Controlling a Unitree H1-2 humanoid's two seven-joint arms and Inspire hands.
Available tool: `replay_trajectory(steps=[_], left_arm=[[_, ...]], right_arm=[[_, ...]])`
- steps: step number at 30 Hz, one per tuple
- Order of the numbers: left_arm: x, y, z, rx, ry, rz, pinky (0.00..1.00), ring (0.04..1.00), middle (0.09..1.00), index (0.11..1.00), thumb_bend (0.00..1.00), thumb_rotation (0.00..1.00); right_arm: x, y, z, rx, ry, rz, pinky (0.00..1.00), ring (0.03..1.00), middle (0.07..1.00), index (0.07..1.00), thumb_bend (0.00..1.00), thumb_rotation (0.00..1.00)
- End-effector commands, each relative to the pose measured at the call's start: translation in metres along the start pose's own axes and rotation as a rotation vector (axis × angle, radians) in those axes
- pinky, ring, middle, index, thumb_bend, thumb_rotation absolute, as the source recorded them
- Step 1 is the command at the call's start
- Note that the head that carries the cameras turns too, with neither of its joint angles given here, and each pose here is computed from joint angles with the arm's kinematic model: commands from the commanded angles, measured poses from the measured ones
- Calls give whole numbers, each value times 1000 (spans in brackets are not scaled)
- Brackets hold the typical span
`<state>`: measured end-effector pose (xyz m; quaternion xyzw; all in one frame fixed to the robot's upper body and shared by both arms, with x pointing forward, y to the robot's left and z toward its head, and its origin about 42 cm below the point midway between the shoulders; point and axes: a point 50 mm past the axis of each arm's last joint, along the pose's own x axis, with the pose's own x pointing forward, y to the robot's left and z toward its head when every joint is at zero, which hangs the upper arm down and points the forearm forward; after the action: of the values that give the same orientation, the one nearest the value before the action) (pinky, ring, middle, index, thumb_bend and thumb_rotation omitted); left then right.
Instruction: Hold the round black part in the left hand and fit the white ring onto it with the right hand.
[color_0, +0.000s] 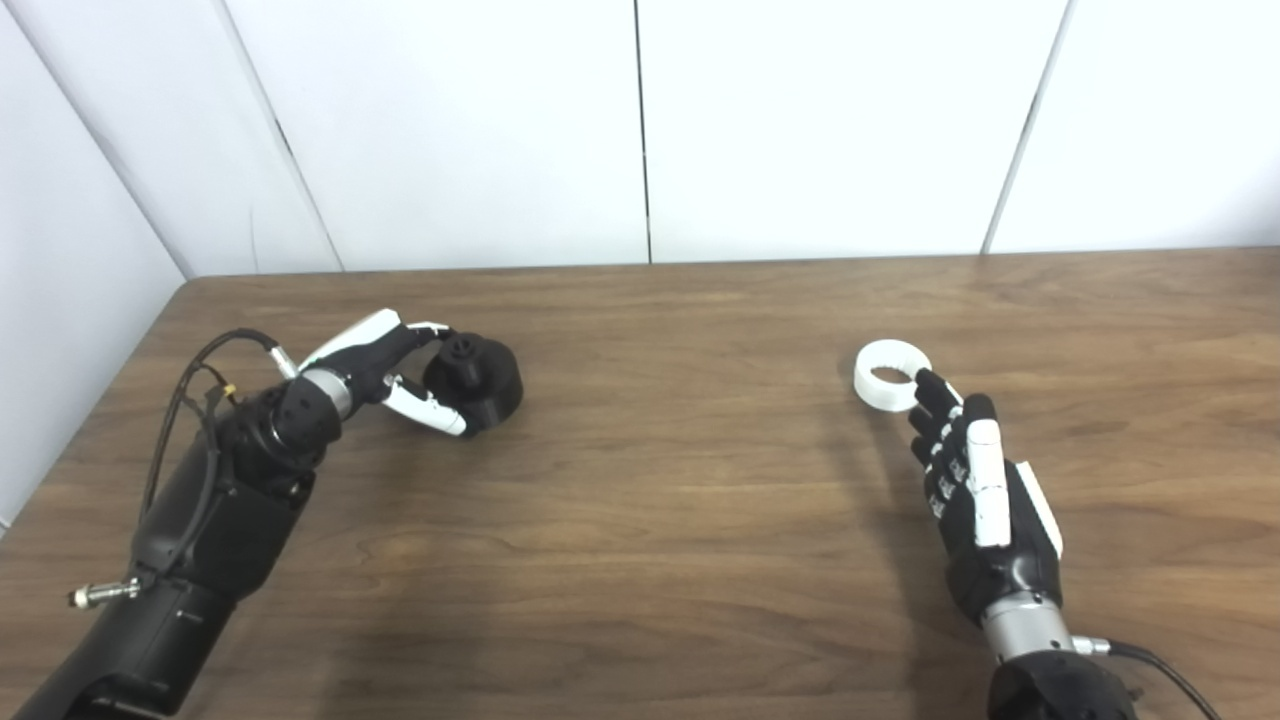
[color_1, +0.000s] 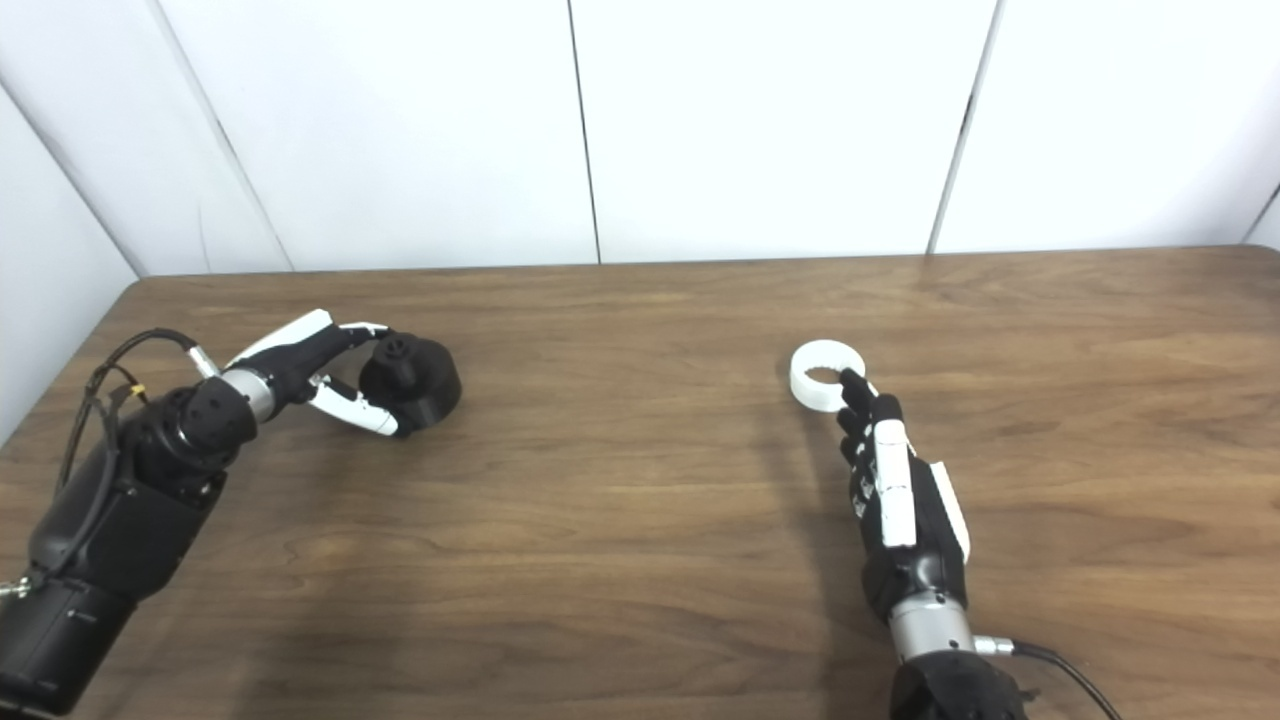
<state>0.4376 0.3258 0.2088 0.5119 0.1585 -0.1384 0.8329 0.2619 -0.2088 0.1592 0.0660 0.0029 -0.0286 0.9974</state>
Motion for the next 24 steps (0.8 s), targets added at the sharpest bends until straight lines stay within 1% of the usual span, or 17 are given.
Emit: replay_trajectory(steps=[1,12,16,19,22,24], left_arm=[[-1,35,15,41,-43,90,1000,1000,1000,883,1000,219],[2,30,16,40,-35,89,1000,1000,1000,863,1000,232],[1,30,17,38,-38,96,1000,1000,1000,838,998,232],[1,29,17,52,-39,108,1000,1000,1000,806,956,238],[1,27,17,55,-39,118,1000,1000,1000,790,939,245],[2,26,17,53,-36,126,1000,1000,1000,779,921,233]], right_arm=[[-8,3,8,21,-62,-2,1000,980,966,915,573,1000],[-6,0,9,12,-66,-5,1000,981,965,916,570,1000],[-6,0,10,12,-67,-4,1000,979,962,914,569,1000],[-6,0,11,9,-69,-1,1000,982,965,918,560,1000],[-6,0,11,10,-67,-3,1000,979,963,914,560,1000],[-6,0,11,8,-67,-4,1000,979,964,912,563,1000]])
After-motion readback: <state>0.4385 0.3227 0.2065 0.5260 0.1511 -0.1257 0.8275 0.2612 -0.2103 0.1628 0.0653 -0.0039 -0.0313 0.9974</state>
